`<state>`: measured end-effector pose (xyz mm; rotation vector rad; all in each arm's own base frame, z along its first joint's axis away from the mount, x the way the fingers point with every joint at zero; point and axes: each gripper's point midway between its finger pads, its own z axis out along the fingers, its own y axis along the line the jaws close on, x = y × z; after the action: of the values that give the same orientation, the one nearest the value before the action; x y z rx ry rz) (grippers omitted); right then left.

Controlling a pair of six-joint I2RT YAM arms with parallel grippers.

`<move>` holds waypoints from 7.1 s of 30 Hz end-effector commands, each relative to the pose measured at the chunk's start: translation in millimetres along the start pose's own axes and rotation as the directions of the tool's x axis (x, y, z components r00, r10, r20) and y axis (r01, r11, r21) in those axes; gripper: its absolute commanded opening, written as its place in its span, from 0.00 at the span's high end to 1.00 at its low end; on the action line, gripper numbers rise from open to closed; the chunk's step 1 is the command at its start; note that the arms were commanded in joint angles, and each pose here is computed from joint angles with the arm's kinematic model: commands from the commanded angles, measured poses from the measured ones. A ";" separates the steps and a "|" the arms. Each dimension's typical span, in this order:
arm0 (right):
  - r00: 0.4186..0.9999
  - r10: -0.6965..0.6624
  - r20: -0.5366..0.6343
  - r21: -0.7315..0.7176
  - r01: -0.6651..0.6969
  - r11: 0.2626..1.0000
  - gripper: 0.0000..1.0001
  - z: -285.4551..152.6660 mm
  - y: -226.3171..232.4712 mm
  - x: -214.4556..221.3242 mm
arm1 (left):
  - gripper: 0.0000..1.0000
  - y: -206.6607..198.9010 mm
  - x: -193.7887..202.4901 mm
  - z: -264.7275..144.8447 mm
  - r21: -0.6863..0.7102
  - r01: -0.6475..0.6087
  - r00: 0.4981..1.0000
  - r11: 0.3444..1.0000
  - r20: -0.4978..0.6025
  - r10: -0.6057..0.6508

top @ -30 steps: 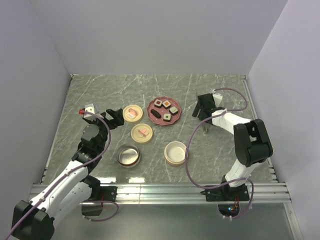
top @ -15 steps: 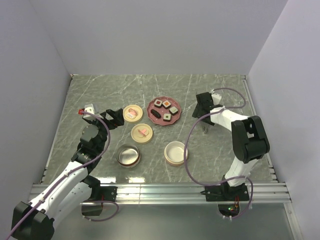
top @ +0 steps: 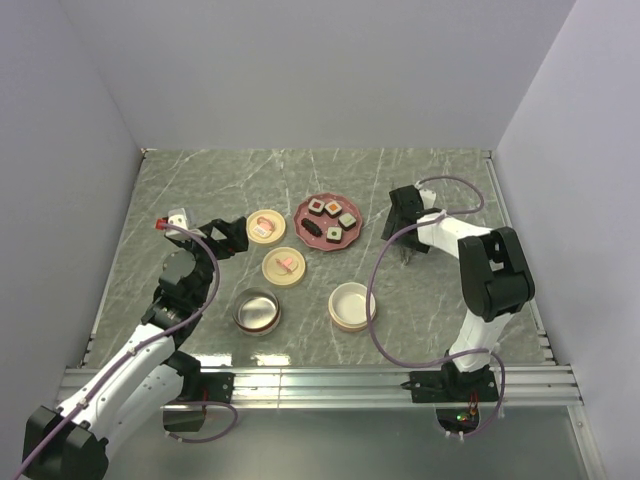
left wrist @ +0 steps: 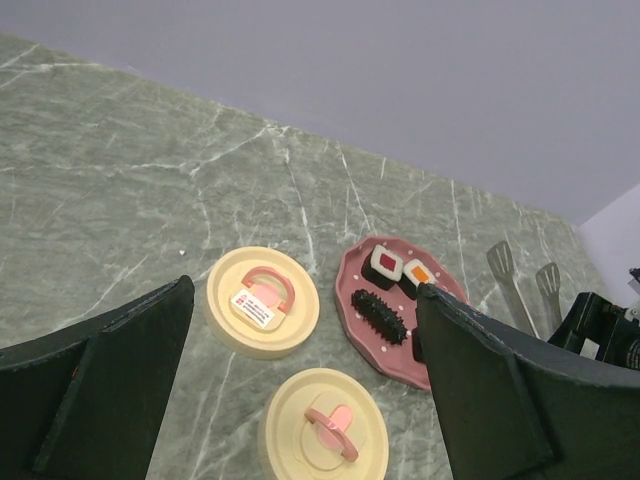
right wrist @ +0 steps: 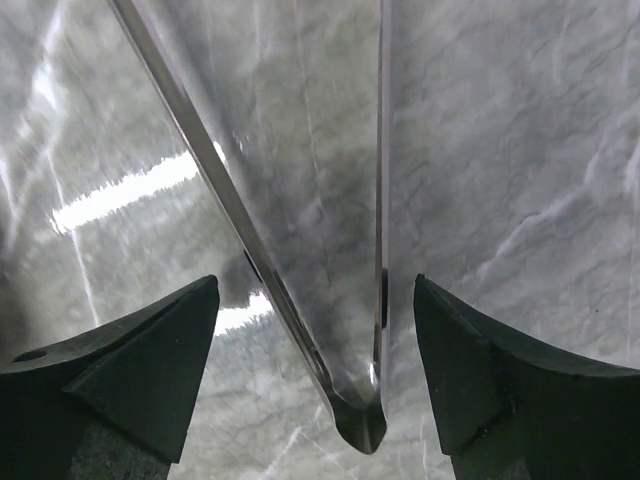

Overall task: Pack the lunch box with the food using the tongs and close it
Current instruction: Grab the clamp with the right arm, then pick up the food using the clamp

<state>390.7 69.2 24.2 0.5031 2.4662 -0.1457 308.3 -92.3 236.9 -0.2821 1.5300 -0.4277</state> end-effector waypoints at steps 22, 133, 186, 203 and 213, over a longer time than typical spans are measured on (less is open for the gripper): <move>1.000 -0.020 -0.009 -0.100 0.019 0.995 0.11 -3.6 -4.7 -38.1 | 0.00 -8.7 -6.2 -5.2 0.061 0.031 0.999 0.998 0.019 -0.032; 0.876 0.061 0.478 -0.610 0.281 0.741 0.74 -210.2 55.9 -11.8 | 0.00 1.8 10.8 -0.2 0.044 0.009 1.000 0.999 -0.003 -0.009; 0.905 -0.210 0.369 -0.518 0.388 0.762 0.50 -194.4 80.4 72.8 | 0.00 -0.5 14.7 4.8 0.052 -0.002 1.000 0.999 -0.018 0.002; 0.917 -0.248 0.314 -0.513 0.383 0.768 0.51 -190.0 94.1 92.5 | 0.00 -1.8 11.0 0.4 0.063 0.004 1.000 0.998 -0.007 -0.003; 0.914 -0.273 0.300 -0.496 0.394 0.774 0.51 -185.8 112.0 91.7 | 0.01 -1.4 11.0 0.0 0.061 0.004 1.000 0.998 -0.006 -0.003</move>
<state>252.5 226.6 98.6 -0.2366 2.2749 0.3133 308.6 -97.5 212.5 -0.2471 1.5701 -0.4579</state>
